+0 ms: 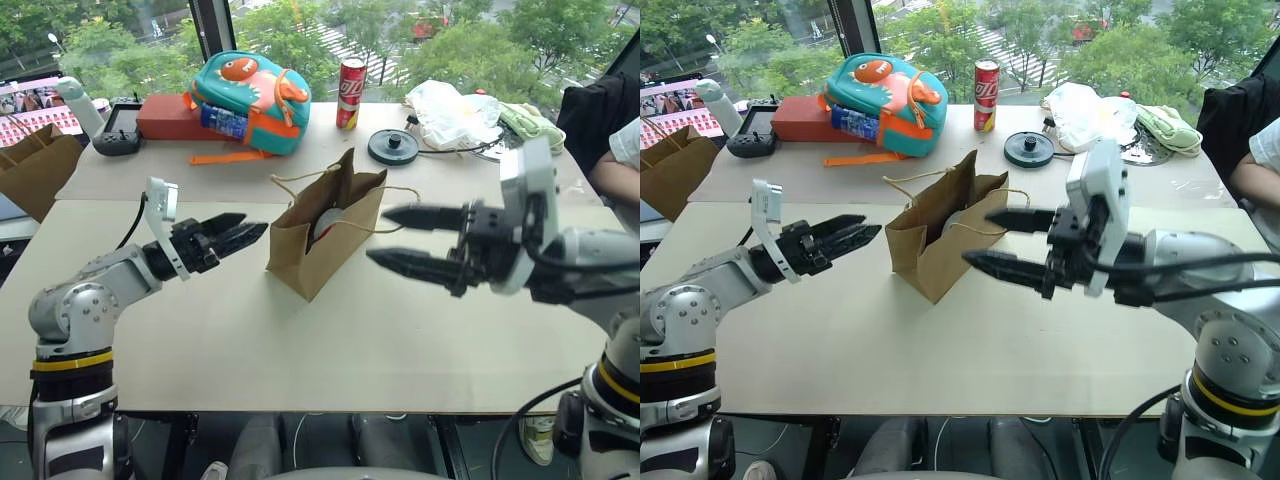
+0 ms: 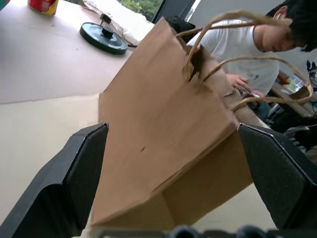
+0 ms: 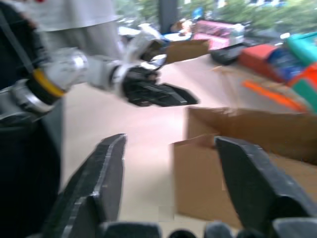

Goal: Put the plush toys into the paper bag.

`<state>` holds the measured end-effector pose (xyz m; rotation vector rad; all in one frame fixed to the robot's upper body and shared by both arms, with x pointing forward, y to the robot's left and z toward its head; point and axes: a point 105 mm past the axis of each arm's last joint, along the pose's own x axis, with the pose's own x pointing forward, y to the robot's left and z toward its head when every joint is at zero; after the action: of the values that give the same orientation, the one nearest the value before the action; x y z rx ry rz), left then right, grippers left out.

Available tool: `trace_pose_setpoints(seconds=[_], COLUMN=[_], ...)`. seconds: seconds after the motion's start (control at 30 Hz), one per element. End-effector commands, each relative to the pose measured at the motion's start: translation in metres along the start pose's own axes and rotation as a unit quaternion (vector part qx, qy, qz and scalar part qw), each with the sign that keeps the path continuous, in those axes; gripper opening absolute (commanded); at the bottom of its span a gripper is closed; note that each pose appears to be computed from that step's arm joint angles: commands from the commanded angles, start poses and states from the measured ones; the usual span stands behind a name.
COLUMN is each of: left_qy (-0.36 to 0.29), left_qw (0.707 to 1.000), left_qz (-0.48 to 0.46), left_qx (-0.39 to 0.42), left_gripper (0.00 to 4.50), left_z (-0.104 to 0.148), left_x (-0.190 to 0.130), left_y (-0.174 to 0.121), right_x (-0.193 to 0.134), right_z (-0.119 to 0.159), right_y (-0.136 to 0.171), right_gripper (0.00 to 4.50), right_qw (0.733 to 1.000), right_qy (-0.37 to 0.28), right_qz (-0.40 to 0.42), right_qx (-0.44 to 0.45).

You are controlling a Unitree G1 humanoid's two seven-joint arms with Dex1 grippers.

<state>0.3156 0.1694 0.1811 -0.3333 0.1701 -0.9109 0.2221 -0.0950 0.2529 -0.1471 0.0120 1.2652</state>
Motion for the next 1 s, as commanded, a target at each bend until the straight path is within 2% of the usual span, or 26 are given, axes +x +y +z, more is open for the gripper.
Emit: trace_pose_setpoints(seconds=[0.03,0.17,0.2,0.3,0.37,0.53,0.77,1.0], left_qy=[0.001,0.008,0.013,0.022,0.029,0.066,0.073,0.066], left_qw=[0.999,0.998,0.998,0.997,0.996,0.988,0.978,0.977], left_qz=[-0.009,-0.011,-0.011,-0.013,-0.015,-0.034,-0.065,-0.073], left_qx=[0.043,0.055,0.065,0.079,0.089,0.135,0.184,0.187], left_gripper=[4.50,4.50,4.50,4.50,4.50,4.50,4.50,4.50], left_z=[0.005,0.001,0.000,-0.004,-0.007,-0.022,-0.031,-0.040], left_x=[0.001,0.004,0.005,0.006,0.006,0.013,0.036,0.047], left_y=[-0.005,-0.006,-0.006,-0.006,-0.006,-0.011,-0.025,-0.034], right_x=[0.005,0.013,0.017,0.024,0.028,0.058,0.094,0.106], right_z=[-0.009,-0.035,-0.047,-0.073,-0.080,-0.072,-0.053,-0.047], right_y=[0.009,0.006,-0.002,-0.021,-0.032,-0.072,-0.074,-0.076], right_gripper=[1.42,0.14,0.04,0.04,0.04,0.04,0.04,0.04], right_qw=[0.999,0.997,0.994,0.983,0.978,0.971,0.977,0.978], right_qy=[0.026,0.081,0.109,0.168,0.180,0.154,0.126,0.111], right_qz=[0.014,0.000,-0.019,-0.068,-0.091,-0.174,-0.156,-0.158], right_qx=[-0.017,-0.017,-0.020,-0.039,-0.045,-0.059,-0.077,-0.076])
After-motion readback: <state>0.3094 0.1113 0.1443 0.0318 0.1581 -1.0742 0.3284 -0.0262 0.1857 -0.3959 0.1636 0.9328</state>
